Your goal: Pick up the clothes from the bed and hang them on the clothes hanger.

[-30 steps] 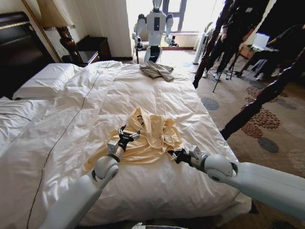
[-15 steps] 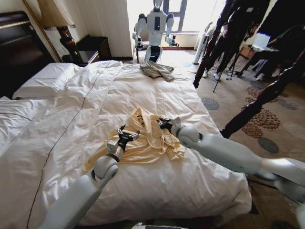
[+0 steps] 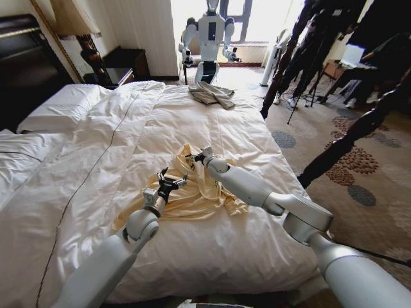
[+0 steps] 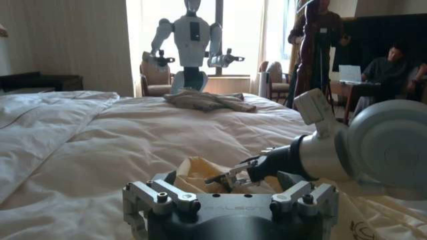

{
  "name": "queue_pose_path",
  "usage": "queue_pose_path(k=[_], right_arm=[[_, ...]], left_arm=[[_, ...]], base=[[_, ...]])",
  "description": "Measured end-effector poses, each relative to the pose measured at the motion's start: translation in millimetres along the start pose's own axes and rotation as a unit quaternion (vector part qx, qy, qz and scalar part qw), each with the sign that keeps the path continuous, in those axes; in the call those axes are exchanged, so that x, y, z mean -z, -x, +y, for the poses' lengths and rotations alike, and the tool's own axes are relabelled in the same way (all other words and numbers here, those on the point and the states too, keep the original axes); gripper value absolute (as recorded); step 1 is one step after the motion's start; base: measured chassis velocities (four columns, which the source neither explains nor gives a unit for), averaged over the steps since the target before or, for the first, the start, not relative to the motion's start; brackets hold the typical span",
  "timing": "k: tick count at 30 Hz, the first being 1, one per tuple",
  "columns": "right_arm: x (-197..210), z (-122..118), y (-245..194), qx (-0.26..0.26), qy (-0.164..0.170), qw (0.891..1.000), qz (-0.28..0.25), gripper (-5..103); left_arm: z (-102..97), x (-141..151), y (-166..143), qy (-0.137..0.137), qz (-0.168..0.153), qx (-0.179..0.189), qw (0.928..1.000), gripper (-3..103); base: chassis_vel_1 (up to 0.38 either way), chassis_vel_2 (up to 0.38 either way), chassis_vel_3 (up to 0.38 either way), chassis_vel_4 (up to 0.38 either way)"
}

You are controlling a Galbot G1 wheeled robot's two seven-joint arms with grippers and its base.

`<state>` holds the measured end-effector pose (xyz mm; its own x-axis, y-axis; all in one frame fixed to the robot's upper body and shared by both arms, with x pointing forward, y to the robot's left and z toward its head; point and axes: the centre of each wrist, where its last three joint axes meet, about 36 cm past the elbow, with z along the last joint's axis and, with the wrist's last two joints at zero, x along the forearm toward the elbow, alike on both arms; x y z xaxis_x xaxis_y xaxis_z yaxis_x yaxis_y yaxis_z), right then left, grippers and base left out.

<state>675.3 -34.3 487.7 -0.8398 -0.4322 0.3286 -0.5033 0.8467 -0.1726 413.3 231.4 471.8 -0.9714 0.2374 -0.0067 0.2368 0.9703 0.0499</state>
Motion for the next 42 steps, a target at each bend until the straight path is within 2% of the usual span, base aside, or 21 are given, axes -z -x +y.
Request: queue_pose_path(k=[1,3,7,9,15,20,25,32,39,40,42], right_arm=[[0,0,0,0.0,0.0,1.0,0.0,77],[-11,-1,-3,0.0,-0.002,1.0,0.011,68],[-23,-6,-8,0.0,0.0,1.0,0.022,64],[-27,-8,-9,0.0,0.002,1.0,0.026,65],[-32,-6,-5,0.01,0.004,0.999,0.031,51],[-25,2,-5,0.022,0.007,0.999,0.022,51],[-15,3,-8,0.03,0.017,0.999,0.015,57],[-33,0,-10,0.028,0.028,0.999,0.037,58],[-37,5,-1,0.029,0.068,0.996,0.047,58],[-36,7,3,0.028,0.077,0.995,0.048,61],[-34,9,12,0.026,0.094,0.994,0.047,54]], left_arm=[[0.0,0,0,0.0,0.0,0.0,1.0,100],[1.0,0,1,0.0,-0.003,0.001,1.0,100],[1.4,0,1,0.0,-0.005,0.001,1.0,100],[1.0,-1,1,-0.001,-0.004,0.0,1.0,100],[0.3,-2,1,0.0,-0.004,-0.002,1.0,100],[2.0,-2,0,0.001,-0.004,-0.001,1.0,100],[2.0,-3,0,0.0,-0.004,0.001,1.0,100],[0.6,-3,3,-0.001,-0.005,-0.001,1.0,100],[1.7,-6,5,-0.001,-0.006,0.0,1.0,100],[1.1,-6,5,-0.002,-0.006,0.0,1.0,100],[0.6,-7,4,-0.003,-0.006,-0.001,1.0,100]], base=[[0.0,0.0,0.0,0.0],[0.0,0.0,0.0,0.0],[0.0,0.0,0.0,0.0],[0.0,0.0,0.0,0.0],[0.0,0.0,0.0,0.0],[0.0,0.0,0.0,0.0],[0.0,0.0,0.0,0.0],[0.0,0.0,0.0,0.0],[0.0,0.0,0.0,0.0],[0.0,0.0,0.0,0.0],[0.0,0.0,0.0,0.0]])
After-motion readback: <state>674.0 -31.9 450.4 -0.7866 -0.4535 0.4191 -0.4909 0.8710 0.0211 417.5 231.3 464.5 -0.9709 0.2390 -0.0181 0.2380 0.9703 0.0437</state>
